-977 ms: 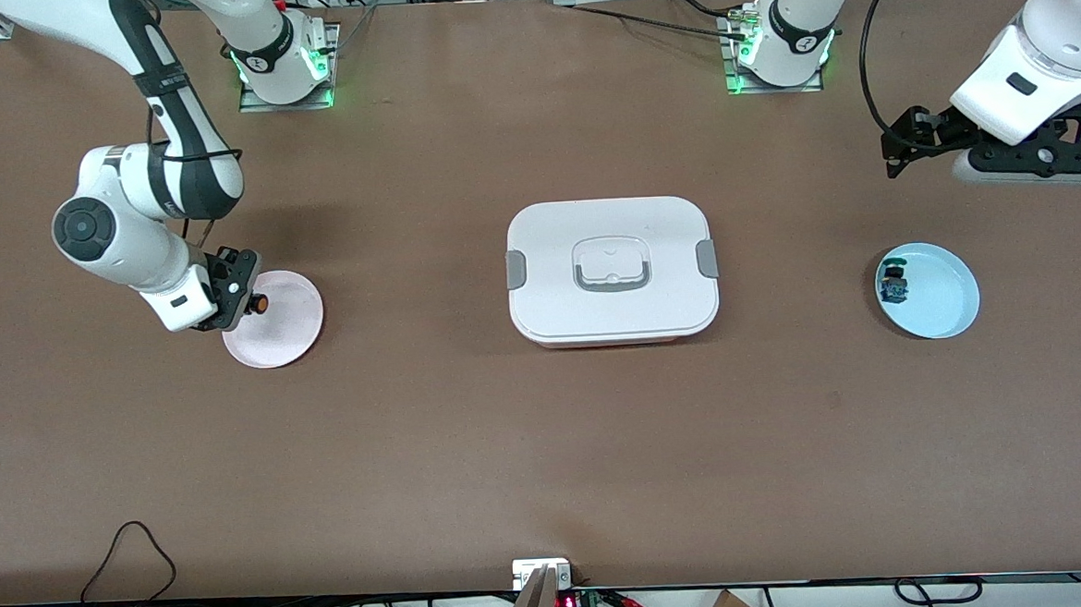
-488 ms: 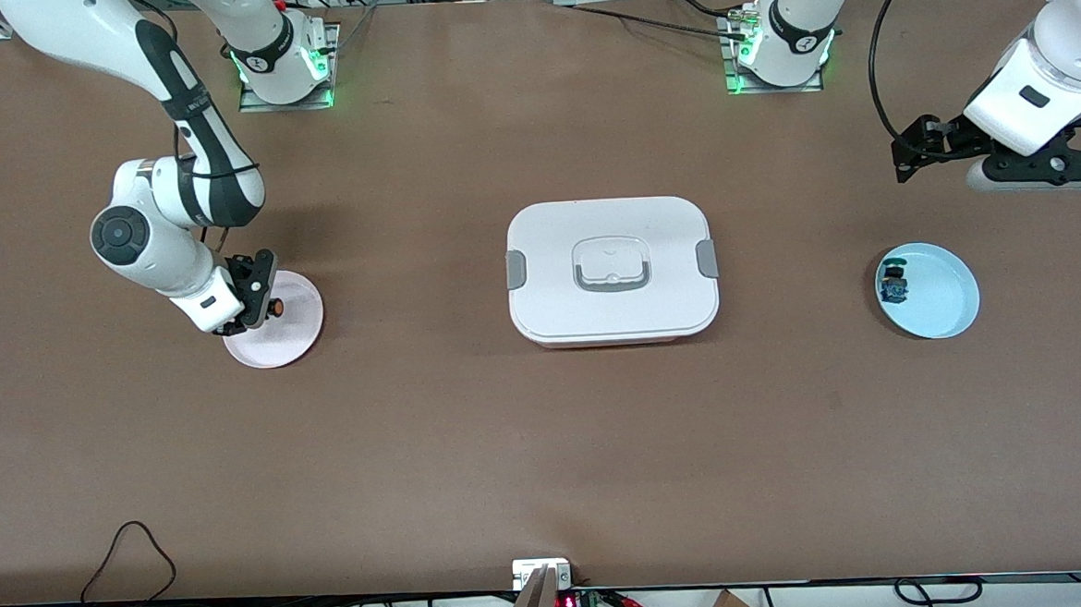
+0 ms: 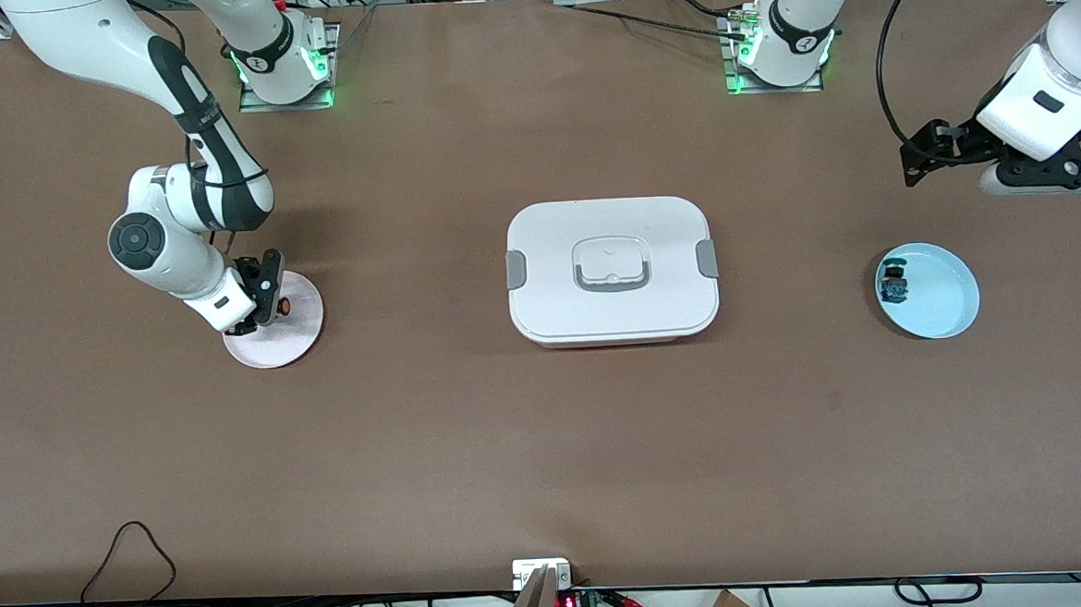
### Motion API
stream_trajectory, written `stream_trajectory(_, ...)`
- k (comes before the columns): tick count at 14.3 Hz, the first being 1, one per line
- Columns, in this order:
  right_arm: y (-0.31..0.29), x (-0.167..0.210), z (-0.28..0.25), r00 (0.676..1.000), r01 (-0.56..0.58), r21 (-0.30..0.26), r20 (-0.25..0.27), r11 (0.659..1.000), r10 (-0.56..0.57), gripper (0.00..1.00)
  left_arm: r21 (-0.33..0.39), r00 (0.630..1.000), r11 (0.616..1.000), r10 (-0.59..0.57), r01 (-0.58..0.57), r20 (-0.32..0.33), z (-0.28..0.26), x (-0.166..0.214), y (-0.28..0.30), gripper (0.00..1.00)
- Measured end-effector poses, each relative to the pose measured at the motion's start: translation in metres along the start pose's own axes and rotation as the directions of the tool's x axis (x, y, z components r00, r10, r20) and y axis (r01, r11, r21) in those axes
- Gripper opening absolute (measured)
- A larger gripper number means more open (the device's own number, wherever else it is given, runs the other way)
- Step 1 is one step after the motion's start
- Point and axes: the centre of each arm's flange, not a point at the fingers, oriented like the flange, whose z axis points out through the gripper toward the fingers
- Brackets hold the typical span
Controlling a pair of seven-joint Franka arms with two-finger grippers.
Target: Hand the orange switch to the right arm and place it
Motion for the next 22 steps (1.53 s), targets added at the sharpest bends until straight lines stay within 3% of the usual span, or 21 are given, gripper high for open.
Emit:
stream_trajectory(4, -0.003, 0.011, 0.003, 1.000, 0.021, 0.005, 0.002, 1.000, -0.021, 0.41, -0.001, 0.999, 0.999, -0.037, 0.037, 0.014, 0.004, 0.001, -0.017, 1.00)
stream_trajectory(5, -0.003, 0.011, 0.003, 1.000, 0.019, 0.005, 0.002, 1.000, -0.019, 0.46, -0.001, 0.999, 0.999, -0.045, 0.045, 0.016, 0.005, 0.002, -0.022, 1.00)
stream_trajectory(11, 0.003, 0.003, -0.010, 1.000, 0.003, -0.018, 0.001, 1.000, -0.003, 1.00, -0.008, 0.999, 0.999, -0.041, 0.041, 0.023, 0.009, 0.003, -0.019, 1.00)
stream_trajectory(15, 0.018, 0.001, -0.063, 1.000, -0.007, -0.055, -0.009, 0.998, 0.007, 1.00, -0.045, 0.999, 0.998, -0.043, 0.044, 0.025, 0.009, 0.003, -0.016, 1.00)
stream_trajectory(19, 0.043, -0.006, -0.135, 0.999, -0.049, -0.033, -0.023, 0.998, 0.048, 1.00, -0.045, 0.999, 0.998, -0.046, 0.047, 0.026, 0.009, 0.004, -0.017, 1.00)
stream_trajectory(22, 0.057, -0.014, -0.177, 0.988, -0.149, -0.027, -0.044, 0.988, 0.148, 1.00, -0.045, 0.999, 0.998, -0.045, 0.047, 0.027, 0.009, 0.004, -0.017, 1.00)
